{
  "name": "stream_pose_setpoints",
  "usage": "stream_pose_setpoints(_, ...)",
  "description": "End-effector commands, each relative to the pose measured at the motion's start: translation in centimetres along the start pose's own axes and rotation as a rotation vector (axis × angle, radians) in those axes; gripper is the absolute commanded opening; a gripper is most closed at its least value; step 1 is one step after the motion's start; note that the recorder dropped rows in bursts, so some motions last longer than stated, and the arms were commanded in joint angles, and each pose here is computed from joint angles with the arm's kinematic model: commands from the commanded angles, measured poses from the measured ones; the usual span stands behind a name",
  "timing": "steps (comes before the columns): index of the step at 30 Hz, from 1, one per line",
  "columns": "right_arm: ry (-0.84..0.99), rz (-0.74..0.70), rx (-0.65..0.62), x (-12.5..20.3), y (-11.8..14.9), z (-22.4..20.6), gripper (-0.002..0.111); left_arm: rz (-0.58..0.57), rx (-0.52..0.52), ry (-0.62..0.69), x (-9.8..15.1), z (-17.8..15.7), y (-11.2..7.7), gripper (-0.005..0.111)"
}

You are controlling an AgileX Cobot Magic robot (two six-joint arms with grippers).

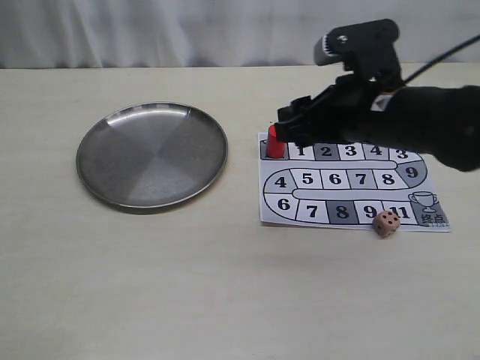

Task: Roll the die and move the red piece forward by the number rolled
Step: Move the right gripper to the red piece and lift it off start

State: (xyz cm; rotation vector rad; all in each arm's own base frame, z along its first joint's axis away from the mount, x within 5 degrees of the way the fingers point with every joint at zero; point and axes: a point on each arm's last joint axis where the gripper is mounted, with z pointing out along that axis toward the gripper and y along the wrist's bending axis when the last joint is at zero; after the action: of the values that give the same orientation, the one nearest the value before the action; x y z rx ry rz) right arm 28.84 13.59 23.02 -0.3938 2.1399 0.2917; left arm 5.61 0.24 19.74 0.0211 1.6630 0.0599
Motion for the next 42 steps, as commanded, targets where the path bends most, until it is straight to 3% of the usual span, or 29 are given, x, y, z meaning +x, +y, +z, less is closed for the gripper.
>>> stream_pose_setpoints(1,0.039,-0.109,-0.001,-1.4,0.1,5.2,0.071,-0.006,0.002,-0.008,0.0,0.0,0.0,0.0)
stream_pose_setpoints(12,0.344,0.009,0.007,-2.9,-4.6,14.9,0.071,-0.006,0.002,-0.008,0.0,0.0,0.0,0.0)
stream_pose_setpoints(24,0.418,-0.047,0.019,-0.3,-5.5,19.2,0.069,-0.006,0.002,-0.008,0.0,0.0,0.0,0.0)
stream_pose_setpoints(34,0.423,-0.049,0.018,-0.1,-5.5,19.3,0.017,-0.006,0.002,-0.008,0.0,0.0,0.0,0.0)
stream_pose_setpoints(38,0.423,-0.04,0.016,-0.1,-5.5,19.3,0.005,-0.006,0.002,-0.008,0.0,0.0,0.0,0.0)
stream_pose_setpoints(42,0.439,-0.037,0.01,-0.5,-5.4,18.8,0.004,-0.006,0.002,-0.008,0.0,0.0,0.0,0.0)
